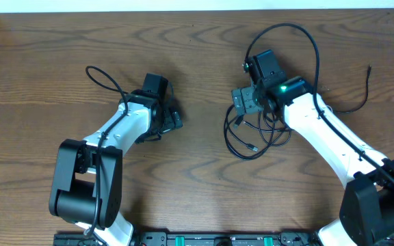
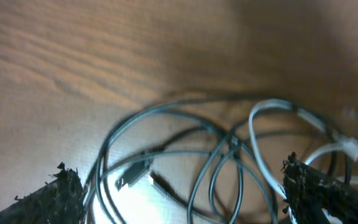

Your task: Untangle cables

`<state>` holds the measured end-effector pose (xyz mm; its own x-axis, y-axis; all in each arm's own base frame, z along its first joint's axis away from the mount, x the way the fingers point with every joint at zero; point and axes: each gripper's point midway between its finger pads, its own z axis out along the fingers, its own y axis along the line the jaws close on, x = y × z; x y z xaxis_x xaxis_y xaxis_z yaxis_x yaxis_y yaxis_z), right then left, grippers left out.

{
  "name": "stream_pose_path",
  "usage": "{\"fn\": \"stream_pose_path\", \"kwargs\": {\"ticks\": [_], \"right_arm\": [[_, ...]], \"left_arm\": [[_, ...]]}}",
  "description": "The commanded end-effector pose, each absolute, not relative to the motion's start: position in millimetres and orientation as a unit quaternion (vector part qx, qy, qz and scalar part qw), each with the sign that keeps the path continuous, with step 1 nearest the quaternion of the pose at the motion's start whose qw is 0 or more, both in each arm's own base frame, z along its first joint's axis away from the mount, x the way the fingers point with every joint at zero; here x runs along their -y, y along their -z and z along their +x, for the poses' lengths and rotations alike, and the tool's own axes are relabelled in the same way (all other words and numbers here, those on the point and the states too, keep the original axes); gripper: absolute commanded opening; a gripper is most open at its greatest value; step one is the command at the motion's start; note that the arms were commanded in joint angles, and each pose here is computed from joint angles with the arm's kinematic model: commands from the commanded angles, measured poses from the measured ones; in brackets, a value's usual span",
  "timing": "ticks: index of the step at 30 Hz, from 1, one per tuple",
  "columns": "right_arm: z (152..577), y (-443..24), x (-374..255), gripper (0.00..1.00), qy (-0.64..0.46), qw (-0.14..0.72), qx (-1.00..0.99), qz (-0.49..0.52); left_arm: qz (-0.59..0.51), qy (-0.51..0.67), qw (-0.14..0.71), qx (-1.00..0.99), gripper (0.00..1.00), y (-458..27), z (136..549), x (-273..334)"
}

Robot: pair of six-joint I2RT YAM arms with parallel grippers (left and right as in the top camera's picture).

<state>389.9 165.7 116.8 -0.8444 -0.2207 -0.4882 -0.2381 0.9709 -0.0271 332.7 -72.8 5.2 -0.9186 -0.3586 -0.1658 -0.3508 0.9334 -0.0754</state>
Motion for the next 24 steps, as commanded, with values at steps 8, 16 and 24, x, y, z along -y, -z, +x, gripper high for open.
{"fn": "stream_pose_path", "kwargs": {"ticks": [8, 16, 24], "right_arm": [[423.9, -116.0, -136.6, 0.99, 0.012, 0.285, -0.95, -0.123], [408.9, -54.2, -123.6, 0.98, -0.004, 0.185, -0.976, -0.117], [408.5, -41.2, -121.8, 0.72, 0.012, 0.174, -0.978, -0.117]], "left_arm": [[-0.181, 0.021, 0.094, -0.979, 1.0, -8.1, 337.5, 73.7], [-0.181, 0.021, 0.094, -0.979, 1.0, -8.1, 337.4, 73.6], [-0.181, 0.021, 0.094, -0.979, 1.0, -8.1, 337.4, 73.6]]}}
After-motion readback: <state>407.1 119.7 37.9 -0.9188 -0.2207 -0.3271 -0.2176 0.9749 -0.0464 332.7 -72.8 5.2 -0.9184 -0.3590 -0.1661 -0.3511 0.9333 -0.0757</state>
